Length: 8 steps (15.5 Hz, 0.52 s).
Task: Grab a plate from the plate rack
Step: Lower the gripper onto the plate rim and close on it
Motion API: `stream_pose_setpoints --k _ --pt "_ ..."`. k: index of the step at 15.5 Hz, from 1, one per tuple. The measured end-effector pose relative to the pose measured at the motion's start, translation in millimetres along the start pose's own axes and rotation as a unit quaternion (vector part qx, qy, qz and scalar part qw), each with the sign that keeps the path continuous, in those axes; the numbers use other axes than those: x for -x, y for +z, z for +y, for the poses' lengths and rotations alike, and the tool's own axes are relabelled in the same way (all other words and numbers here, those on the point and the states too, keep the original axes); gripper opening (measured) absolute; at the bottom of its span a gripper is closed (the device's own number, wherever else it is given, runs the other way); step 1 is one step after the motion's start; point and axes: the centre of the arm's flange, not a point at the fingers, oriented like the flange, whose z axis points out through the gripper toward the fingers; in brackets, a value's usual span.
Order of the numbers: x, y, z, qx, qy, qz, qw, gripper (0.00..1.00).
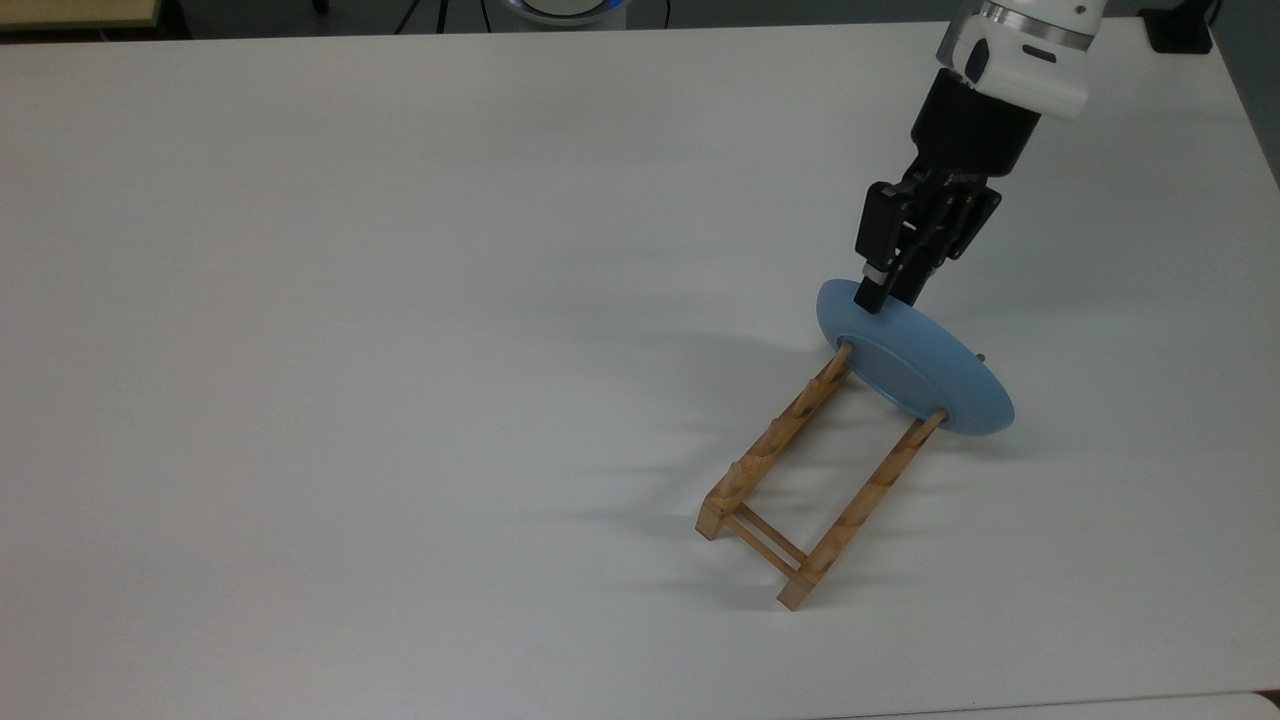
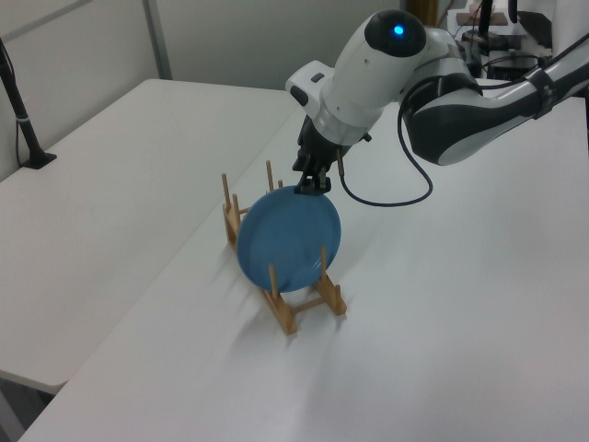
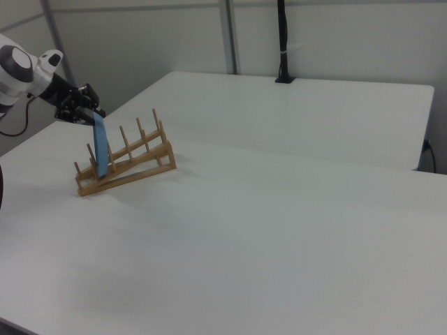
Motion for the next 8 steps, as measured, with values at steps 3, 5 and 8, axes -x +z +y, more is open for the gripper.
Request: stream_pose_setpoints --k 3,5,8 --pt "-0.1 2.4 -1.7 0.021 -0.017 0.003 0.9996 0.41" --pt "0.1 4.6 -3.1 0.024 -0.020 0.002 0.9995 0.41" --pt "0.3 6.8 -6.6 0.023 -0.023 0.001 0.9995 0.38"
